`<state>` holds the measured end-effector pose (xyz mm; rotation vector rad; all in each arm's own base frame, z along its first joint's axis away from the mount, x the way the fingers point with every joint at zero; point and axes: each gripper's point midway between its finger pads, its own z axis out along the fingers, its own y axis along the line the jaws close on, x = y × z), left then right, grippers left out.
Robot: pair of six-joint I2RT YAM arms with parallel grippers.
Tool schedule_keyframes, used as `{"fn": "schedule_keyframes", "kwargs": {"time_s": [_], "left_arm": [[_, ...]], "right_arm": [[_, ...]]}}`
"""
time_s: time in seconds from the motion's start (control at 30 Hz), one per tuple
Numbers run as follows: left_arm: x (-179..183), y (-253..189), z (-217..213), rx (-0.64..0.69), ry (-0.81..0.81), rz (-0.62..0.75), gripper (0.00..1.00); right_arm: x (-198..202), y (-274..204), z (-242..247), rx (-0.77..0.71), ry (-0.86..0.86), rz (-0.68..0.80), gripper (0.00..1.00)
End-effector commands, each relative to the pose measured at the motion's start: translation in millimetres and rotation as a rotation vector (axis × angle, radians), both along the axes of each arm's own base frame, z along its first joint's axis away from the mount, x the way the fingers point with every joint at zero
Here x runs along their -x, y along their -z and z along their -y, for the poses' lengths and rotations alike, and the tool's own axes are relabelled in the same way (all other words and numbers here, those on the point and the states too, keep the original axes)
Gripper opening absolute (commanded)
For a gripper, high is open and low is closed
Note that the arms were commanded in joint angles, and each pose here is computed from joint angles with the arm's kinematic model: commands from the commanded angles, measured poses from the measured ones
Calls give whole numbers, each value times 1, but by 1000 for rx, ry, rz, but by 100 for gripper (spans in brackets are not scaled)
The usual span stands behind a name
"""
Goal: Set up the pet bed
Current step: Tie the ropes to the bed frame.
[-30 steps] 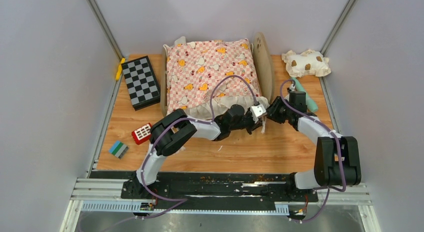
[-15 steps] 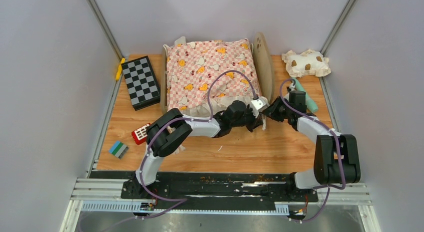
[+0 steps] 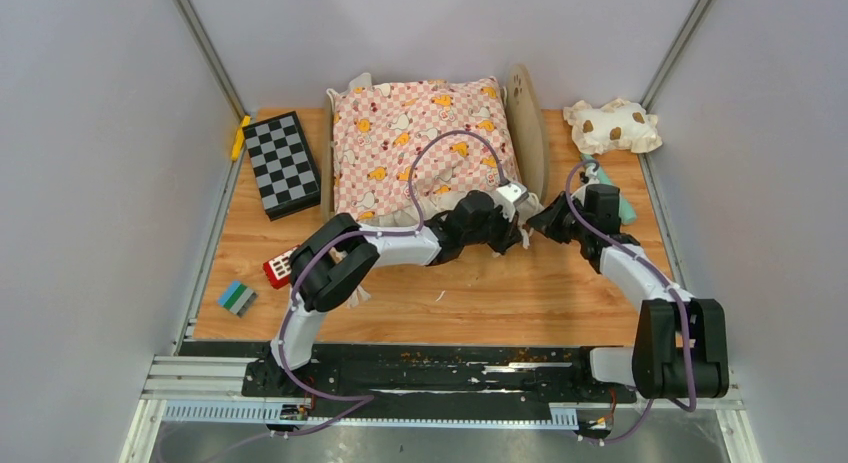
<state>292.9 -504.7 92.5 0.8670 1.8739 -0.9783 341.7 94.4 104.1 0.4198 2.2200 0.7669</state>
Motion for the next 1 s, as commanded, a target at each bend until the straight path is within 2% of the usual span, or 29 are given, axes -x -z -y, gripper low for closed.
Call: {"fn": "schedule_keyframes", "kwargs": {"time_s": [0.0,0.37,0.77,0.97], "left_arm": [[-11,-57,5,87,-56,-9,0],[-18,-55,-2,47,-123,-92,0],[-32,-68,-7,93,-190,-131,0],[-34,-69,-8,114,-195,-155,0]], "right_arm": [[7,-11,-1,0,-21,39,8],[17,-25,-1,4,-31,76,11],[26,-34,-5,-11,-50,115,15],[24,-30,-5,-22,-45,111,10]]}}
